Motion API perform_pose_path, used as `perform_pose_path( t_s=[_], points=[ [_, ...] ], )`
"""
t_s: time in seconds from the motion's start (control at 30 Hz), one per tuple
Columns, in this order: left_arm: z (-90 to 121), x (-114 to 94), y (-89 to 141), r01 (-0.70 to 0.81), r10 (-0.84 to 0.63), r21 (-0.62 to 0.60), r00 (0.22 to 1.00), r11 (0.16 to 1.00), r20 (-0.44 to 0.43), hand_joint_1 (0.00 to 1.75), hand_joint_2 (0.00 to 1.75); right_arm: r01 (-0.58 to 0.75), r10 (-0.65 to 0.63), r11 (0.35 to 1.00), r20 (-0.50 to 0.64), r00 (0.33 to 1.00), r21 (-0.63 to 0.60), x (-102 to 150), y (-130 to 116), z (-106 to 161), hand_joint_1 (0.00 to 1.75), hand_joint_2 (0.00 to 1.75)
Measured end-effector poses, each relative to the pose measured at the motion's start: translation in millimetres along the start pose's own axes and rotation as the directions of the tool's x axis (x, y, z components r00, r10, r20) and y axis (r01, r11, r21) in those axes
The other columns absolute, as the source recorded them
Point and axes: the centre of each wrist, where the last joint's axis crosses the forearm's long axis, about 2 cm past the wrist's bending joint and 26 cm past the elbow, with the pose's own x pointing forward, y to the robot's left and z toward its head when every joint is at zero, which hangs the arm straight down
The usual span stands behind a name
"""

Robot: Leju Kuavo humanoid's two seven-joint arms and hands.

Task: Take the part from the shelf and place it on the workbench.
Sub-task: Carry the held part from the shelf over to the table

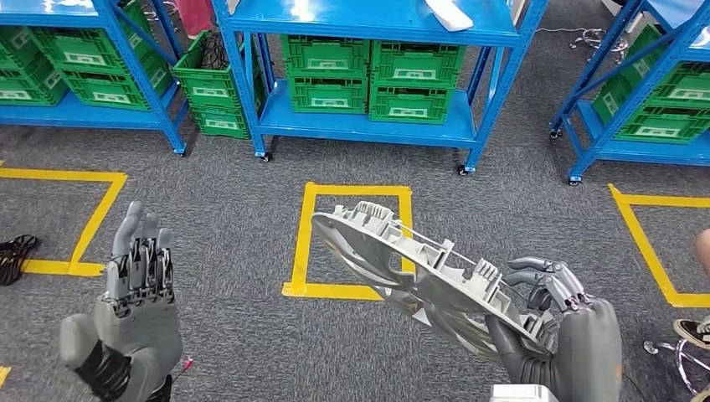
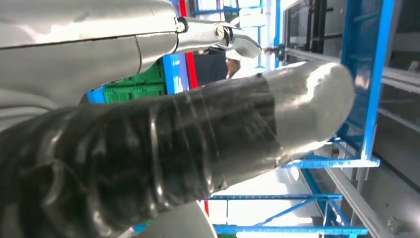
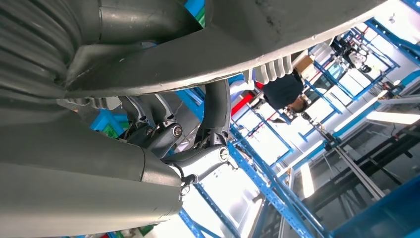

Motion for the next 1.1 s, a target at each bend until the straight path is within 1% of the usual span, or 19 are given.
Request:
perform_pose_path(
  t_s=[0.7,1.1],
  points=[
    [3,8,2,0.040,-0.040,0.044,0.999,0.998,-0.003,0.00,0.00,0.052,-0.053,0.998,0.040,0.998,0.028,-2,2,-7,1.75,1.75],
    [7,11,5,0.051,-0.050,0.057,0.999,0.997,-0.010,0.00,0.00,0.073,-0.075,0.997,0.043,0.996,0.038,-3,5,-9,1.75,1.75]
  ],
)
